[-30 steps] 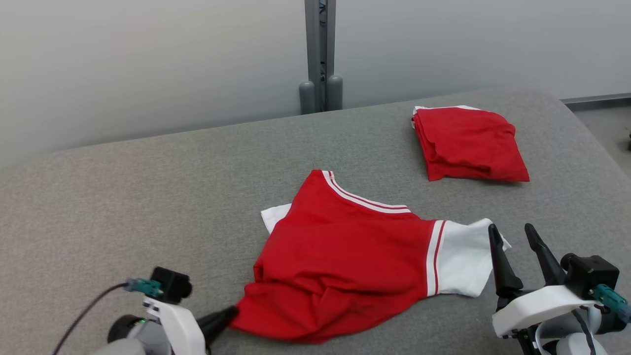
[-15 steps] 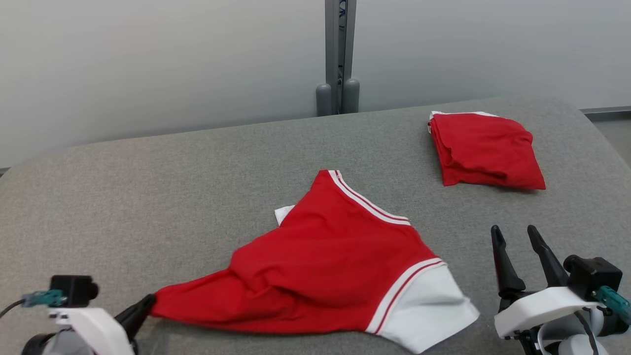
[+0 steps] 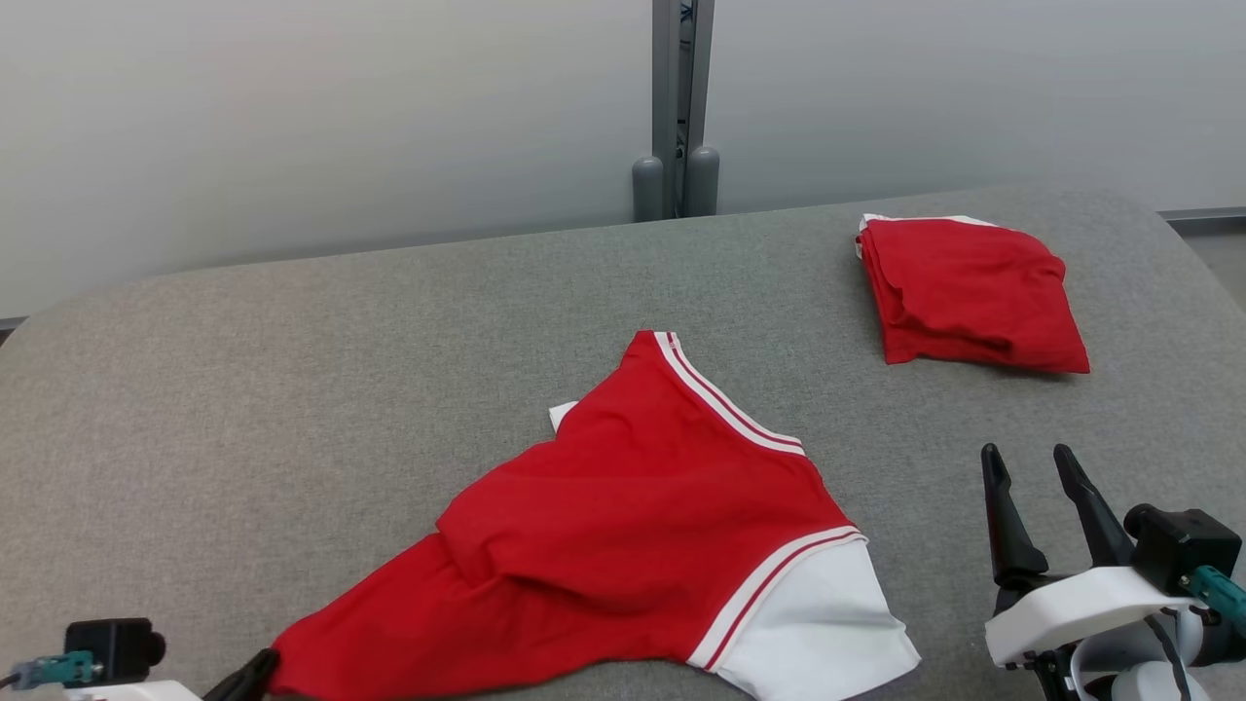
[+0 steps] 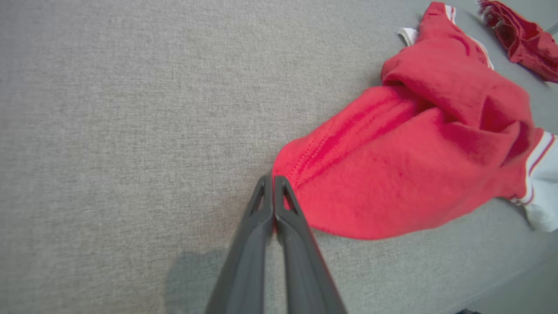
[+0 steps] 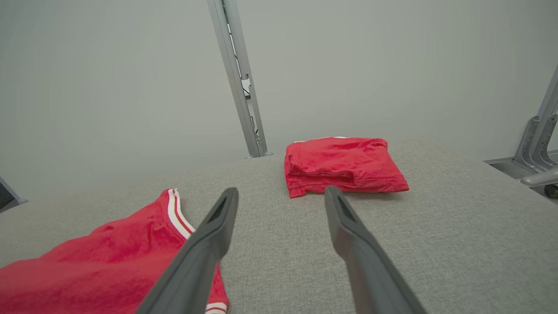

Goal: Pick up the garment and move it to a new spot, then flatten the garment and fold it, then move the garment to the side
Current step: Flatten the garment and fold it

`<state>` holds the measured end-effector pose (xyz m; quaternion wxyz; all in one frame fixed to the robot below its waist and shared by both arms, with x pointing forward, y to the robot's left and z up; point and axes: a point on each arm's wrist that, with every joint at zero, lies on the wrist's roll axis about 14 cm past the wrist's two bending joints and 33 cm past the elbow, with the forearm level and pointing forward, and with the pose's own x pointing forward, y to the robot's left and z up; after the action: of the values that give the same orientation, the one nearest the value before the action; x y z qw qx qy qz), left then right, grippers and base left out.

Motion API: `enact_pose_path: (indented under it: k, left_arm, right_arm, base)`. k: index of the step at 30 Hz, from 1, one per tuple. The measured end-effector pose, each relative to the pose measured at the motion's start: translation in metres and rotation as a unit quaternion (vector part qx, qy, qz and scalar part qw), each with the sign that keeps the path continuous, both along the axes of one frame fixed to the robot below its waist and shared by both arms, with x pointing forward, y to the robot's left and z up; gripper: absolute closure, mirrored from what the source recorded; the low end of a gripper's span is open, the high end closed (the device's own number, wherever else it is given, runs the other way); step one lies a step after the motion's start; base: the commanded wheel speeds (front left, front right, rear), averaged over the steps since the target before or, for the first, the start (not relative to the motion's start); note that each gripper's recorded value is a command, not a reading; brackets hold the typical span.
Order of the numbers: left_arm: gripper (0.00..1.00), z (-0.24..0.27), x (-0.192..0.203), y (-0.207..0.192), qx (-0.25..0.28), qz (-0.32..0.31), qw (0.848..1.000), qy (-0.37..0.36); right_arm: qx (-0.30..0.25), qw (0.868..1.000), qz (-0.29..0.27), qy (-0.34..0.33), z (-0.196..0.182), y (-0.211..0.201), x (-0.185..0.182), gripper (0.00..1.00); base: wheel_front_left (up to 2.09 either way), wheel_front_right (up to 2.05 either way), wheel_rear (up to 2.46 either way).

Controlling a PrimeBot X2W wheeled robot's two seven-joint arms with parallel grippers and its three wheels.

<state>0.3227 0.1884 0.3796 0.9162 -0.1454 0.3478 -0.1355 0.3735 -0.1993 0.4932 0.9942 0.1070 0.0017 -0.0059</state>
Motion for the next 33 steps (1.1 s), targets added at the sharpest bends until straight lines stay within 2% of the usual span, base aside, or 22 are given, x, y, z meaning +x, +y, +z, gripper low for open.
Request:
enact_pose_path:
  k: [1, 2, 3, 9, 13, 17, 21, 25, 27, 33]
  left_arm:
    - [0.94, 0.000, -0.001, -0.004, -0.005, -0.002, 1.000, 0.001]
    - [0.56, 0.000, -0.002, -0.008, -0.010, -0.004, 1.000, 0.001]
    - [0.00, -0.001, -0.004, -0.011, -0.014, -0.006, 1.000, 0.004]
    - [0.00, 0.000, -0.011, -0.009, -0.014, 0.002, 1.000, 0.002]
    - [0.00, 0.023, 0.008, 0.016, 0.008, 0.039, 0.998, -0.057]
    - [0.00, 0.058, 0.031, 0.036, 0.037, 0.062, 0.989, -0.130]
    - [0.00, 0.114, 0.055, 0.055, 0.058, 0.094, 0.966, -0.233]
    - [0.00, 0.153, 0.055, 0.059, 0.051, 0.137, 0.938, -0.315]
    - [0.00, 0.162, 0.049, 0.061, 0.047, 0.156, 0.927, -0.339]
    - [0.00, 0.164, 0.030, 0.058, 0.050, 0.183, 0.907, -0.376]
  right_arm:
    - [0.000, 1.000, 0.001, 0.000, 0.000, 0.001, 0.000, 0.00]
    - [0.000, 1.000, 0.002, 0.000, 0.000, 0.001, 0.001, 0.00]
    - [0.000, 1.000, 0.002, 0.000, 0.000, 0.002, 0.001, 0.00]
    - [0.000, 1.000, 0.008, -0.001, 0.001, 0.005, 0.002, 0.00]
    - [0.001, 1.000, 0.012, -0.007, 0.004, 0.009, 0.003, 0.00]
    - [0.003, 1.000, 0.017, -0.013, 0.006, 0.012, 0.004, 0.00]
    - [0.003, 1.000, 0.020, -0.022, 0.010, 0.015, 0.006, 0.00]
    - [-0.001, 0.999, 0.027, -0.043, 0.018, 0.021, 0.005, 0.00]
    - [-0.003, 0.998, 0.030, -0.056, 0.025, 0.023, 0.007, 0.00]
    - [-0.002, 0.996, 0.037, -0.080, 0.037, 0.028, 0.004, 0.00]
  base:
    - [0.00, 0.00, 0.00]
    - [0.00, 0.00, 0.00]
    - [0.00, 0.00, 0.00]
    - [0.00, 0.00, 0.00]
    - [0.00, 0.00, 0.00]
    - [0.00, 0.00, 0.00]
    - [0.00, 0.00, 0.00]
    - [0.00, 0.00, 0.00]
    - [0.00, 0.00, 0.00]
    - [0.00, 0.00, 0.00]
